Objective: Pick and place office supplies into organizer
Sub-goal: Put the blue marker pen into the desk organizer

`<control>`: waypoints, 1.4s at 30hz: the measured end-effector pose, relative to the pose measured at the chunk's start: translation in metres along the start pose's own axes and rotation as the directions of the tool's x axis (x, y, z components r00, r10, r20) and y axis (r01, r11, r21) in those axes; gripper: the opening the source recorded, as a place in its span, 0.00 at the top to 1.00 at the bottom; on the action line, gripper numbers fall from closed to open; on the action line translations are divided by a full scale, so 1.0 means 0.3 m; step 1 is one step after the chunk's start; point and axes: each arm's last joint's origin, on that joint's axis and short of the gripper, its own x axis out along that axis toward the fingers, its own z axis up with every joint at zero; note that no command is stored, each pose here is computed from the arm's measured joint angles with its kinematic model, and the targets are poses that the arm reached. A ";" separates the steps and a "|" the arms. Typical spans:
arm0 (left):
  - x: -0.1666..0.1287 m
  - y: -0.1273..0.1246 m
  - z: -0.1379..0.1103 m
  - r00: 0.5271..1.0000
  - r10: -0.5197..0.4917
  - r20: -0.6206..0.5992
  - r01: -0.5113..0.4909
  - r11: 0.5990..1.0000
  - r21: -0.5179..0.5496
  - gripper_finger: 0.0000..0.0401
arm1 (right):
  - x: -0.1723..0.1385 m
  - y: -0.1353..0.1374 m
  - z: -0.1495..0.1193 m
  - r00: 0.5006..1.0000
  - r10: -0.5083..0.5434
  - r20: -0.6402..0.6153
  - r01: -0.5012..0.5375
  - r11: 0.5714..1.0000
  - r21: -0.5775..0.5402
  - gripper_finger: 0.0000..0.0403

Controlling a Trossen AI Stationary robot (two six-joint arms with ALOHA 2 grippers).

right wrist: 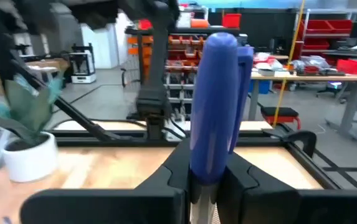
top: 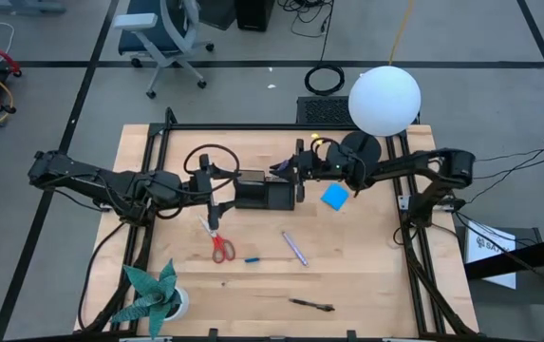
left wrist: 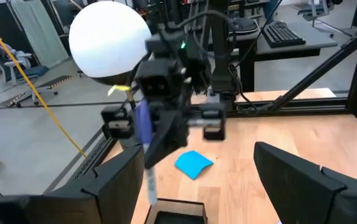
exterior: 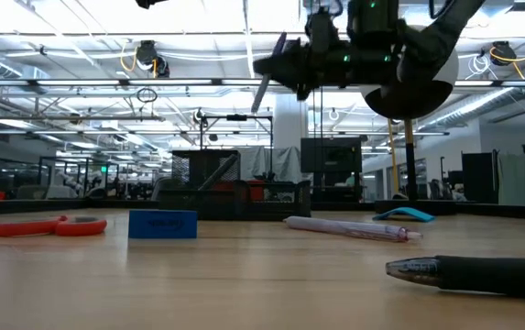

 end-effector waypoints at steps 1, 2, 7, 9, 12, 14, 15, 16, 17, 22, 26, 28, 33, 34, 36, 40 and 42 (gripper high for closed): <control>0.000 0.000 0.000 1.000 0.000 0.001 0.000 1.000 -0.001 0.23 | 0.005 -0.005 -0.012 1.000 -0.003 0.008 0.003 1.000 -0.002 0.93; 0.000 0.000 0.001 1.000 0.000 0.002 0.000 1.000 -0.001 0.23 | 0.011 -0.009 -0.024 1.000 -0.003 0.018 0.003 1.000 -0.004 0.93; 0.001 0.000 0.000 1.000 0.000 0.001 0.000 1.000 -0.004 0.23 | 0.055 -0.017 -0.072 0.997 0.022 0.071 -0.023 1.000 0.003 0.93; 0.001 0.000 0.000 1.000 0.000 0.001 0.000 1.000 -0.005 0.23 | 0.083 -0.025 -0.089 0.998 0.022 0.060 -0.022 1.000 0.008 0.93; 0.001 0.000 0.000 1.000 0.000 0.001 0.000 1.000 -0.006 0.23 | 0.122 -0.032 -0.116 0.999 0.023 0.027 -0.023 1.000 0.015 0.93; 0.001 0.000 0.000 1.000 0.000 0.001 0.000 1.000 -0.006 0.23 | 0.142 -0.036 -0.131 1.000 0.024 0.003 -0.024 1.000 0.020 0.93; 0.001 0.000 0.000 1.000 0.000 0.001 0.000 1.000 -0.006 0.23 | 0.150 -0.037 -0.136 1.000 0.026 -0.009 -0.026 0.999 0.020 0.93; 0.001 0.000 0.000 1.000 0.000 0.001 0.000 1.000 -0.007 0.23 | 0.156 -0.039 -0.139 0.999 0.024 -0.024 -0.023 1.000 0.014 0.93; 0.001 0.000 0.000 1.000 0.000 0.001 0.000 1.000 -0.007 0.23 | 0.159 -0.041 -0.143 0.999 0.018 -0.043 -0.018 1.000 0.005 0.93; 0.001 0.000 0.000 1.000 0.000 0.001 0.000 1.000 -0.007 0.23 | 0.158 -0.057 -0.174 0.989 -0.046 -0.144 0.045 0.999 -0.009 0.93; 0.001 0.000 0.000 1.000 0.000 0.001 0.000 1.000 -0.008 0.23 | 0.156 -0.064 -0.178 0.985 -0.068 -0.161 0.065 0.998 -0.023 0.93; 0.001 0.000 0.000 1.000 0.000 0.001 0.000 1.000 -0.009 0.23 | 0.156 -0.064 -0.179 0.984 -0.068 -0.162 0.065 0.998 -0.023 0.93; 0.001 0.000 0.000 1.000 0.000 0.001 0.000 1.000 -0.013 0.23 | 0.156 -0.063 -0.179 0.984 -0.070 -0.164 0.068 0.998 -0.018 0.92; 0.001 0.000 0.000 1.000 0.000 0.001 0.000 1.000 -0.015 0.23 | 0.156 -0.064 -0.179 0.984 -0.078 -0.163 0.077 0.997 -0.017 0.90; 0.001 0.000 0.000 1.000 0.000 0.001 0.000 1.000 -0.019 0.23 | 0.156 -0.068 -0.178 0.980 -0.114 -0.162 0.112 0.993 -0.022 0.82; 0.001 0.000 0.000 1.000 0.000 0.001 0.000 1.000 -0.021 0.23 | 0.156 -0.069 -0.178 0.976 -0.145 -0.162 0.142 0.989 -0.030 0.68; 0.001 0.000 0.000 1.000 0.000 0.000 0.000 1.000 -0.021 0.23 | 0.156 -0.069 -0.178 0.976 -0.145 -0.162 0.142 0.989 -0.029 0.64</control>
